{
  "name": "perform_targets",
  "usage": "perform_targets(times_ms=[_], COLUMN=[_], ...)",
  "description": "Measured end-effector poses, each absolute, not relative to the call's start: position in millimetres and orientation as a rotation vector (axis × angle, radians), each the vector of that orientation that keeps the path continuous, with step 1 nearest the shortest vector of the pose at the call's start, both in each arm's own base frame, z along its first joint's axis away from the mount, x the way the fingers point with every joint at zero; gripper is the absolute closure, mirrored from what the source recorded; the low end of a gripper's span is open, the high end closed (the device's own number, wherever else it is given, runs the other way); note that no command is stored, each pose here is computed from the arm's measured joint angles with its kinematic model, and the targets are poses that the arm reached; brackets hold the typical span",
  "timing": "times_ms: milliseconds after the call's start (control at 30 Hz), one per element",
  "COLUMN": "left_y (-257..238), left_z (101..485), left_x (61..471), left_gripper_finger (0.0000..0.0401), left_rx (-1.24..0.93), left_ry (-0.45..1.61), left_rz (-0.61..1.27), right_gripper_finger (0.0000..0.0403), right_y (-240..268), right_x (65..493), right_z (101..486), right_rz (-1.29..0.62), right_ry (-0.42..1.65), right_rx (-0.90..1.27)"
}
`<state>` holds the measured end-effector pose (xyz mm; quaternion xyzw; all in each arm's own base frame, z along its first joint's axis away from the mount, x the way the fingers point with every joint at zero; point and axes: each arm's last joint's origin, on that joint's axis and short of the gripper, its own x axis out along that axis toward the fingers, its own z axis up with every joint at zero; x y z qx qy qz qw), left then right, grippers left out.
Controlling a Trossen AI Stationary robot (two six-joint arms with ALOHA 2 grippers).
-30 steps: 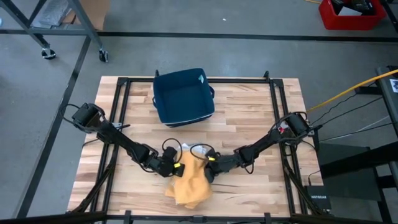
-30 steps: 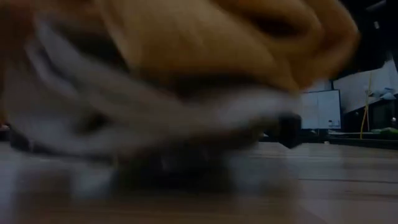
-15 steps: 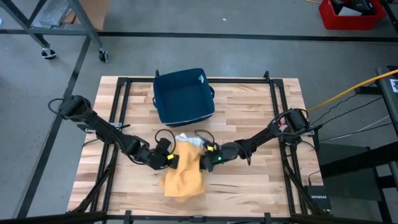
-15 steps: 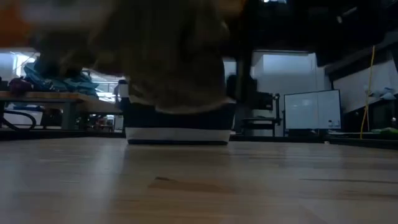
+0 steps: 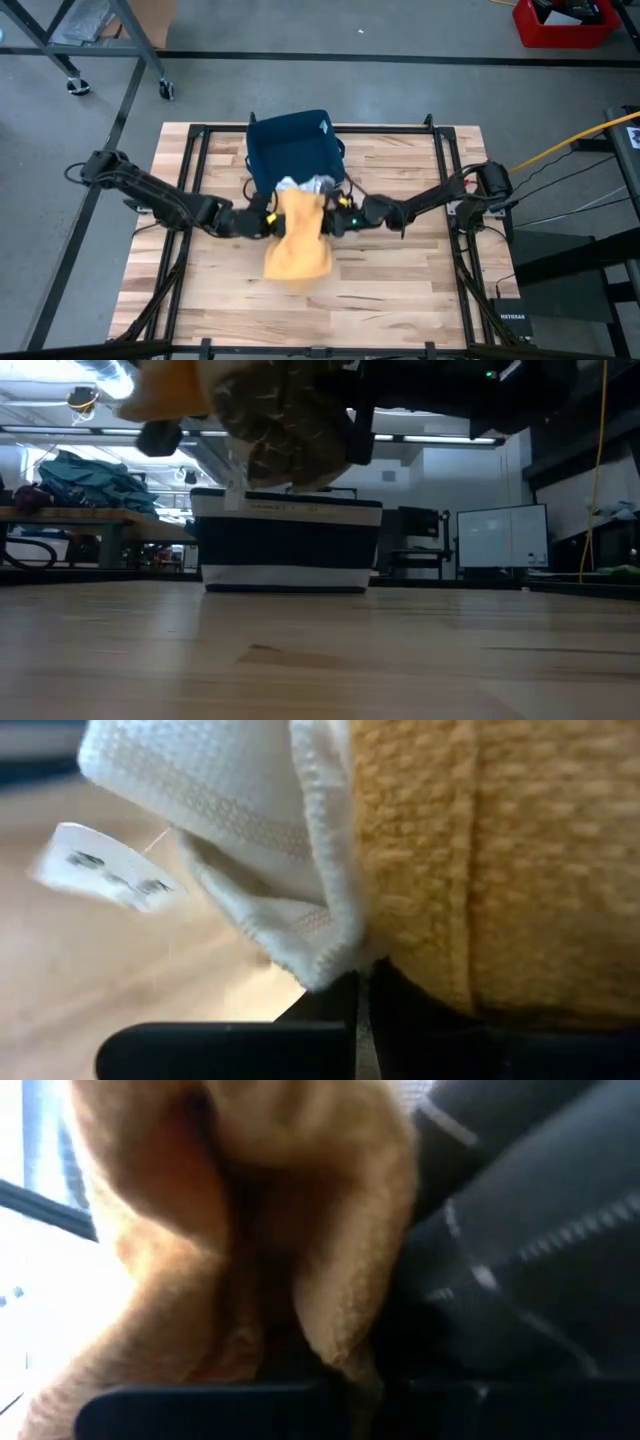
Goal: Fold towel
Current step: Put the stacked folded colored towels into the blue laundry bin
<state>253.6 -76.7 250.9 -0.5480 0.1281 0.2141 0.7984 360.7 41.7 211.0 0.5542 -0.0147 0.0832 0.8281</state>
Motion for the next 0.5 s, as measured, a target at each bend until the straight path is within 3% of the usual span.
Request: perform_targets(times_ms=[333,500], left_y=[-16,14], left_z=[273,276], left_x=[251,250], left_gripper_finger=[0.0401,0.0401], left_rx=[-1.140,-1.121], left_ry=[0.096,0.032], left_rz=[0.586,0.679], right_gripper_finger=[0.0385,0.0385], right_y=[-28,-64], right_x=[362,376], right_z=[240,262], right_rz=[0.091,-0.002], right_ry=[-0.191,-0.171], right_rx=[1.161,1.142])
